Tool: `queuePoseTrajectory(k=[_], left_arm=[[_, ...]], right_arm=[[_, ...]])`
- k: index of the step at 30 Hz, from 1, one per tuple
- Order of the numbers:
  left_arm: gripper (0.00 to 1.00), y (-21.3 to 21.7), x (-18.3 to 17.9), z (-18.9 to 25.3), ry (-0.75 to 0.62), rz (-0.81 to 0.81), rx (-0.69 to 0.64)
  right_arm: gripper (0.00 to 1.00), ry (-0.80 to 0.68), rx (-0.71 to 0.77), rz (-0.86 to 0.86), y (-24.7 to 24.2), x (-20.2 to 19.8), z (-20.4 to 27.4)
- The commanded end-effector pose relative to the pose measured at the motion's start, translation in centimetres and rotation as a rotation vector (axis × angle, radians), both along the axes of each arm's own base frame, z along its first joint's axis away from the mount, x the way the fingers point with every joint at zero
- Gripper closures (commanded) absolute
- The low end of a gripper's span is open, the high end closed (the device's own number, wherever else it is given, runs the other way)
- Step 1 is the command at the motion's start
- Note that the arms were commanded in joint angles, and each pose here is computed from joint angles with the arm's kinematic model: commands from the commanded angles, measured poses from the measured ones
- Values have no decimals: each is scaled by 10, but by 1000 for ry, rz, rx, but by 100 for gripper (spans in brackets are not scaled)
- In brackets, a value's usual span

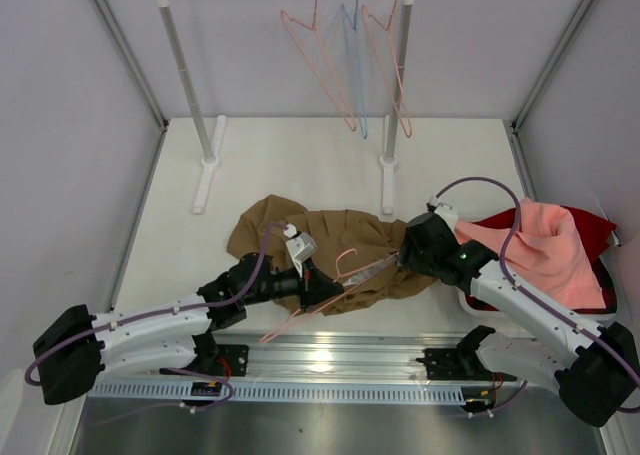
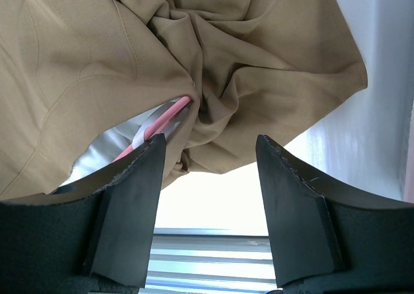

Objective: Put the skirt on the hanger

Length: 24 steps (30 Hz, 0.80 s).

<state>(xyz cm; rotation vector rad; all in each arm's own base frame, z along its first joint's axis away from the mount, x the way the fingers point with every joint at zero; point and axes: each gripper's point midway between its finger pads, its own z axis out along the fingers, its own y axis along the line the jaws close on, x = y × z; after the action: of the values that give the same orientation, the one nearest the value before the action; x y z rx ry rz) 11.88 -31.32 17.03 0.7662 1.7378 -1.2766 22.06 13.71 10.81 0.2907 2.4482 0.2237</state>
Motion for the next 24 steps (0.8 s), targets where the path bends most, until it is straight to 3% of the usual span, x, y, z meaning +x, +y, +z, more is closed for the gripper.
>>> queuePoseTrajectory(k=[1,18,21,24], left_arm=[[100,-10,-3,25,-49,-30,-105],[100,-33,8,17,-33,-43,-126],[100,-34,8,15,-29,-43,-121],[100,-33,8,15,-26,-41,-121]], right_arm=[[36,-57,19,-21,0,9,20],[37,-52,14,-25,-4,5,18],[43,-76,5,-27,-7,8,22],[58,-109,-3,-19,-6,16,25]])
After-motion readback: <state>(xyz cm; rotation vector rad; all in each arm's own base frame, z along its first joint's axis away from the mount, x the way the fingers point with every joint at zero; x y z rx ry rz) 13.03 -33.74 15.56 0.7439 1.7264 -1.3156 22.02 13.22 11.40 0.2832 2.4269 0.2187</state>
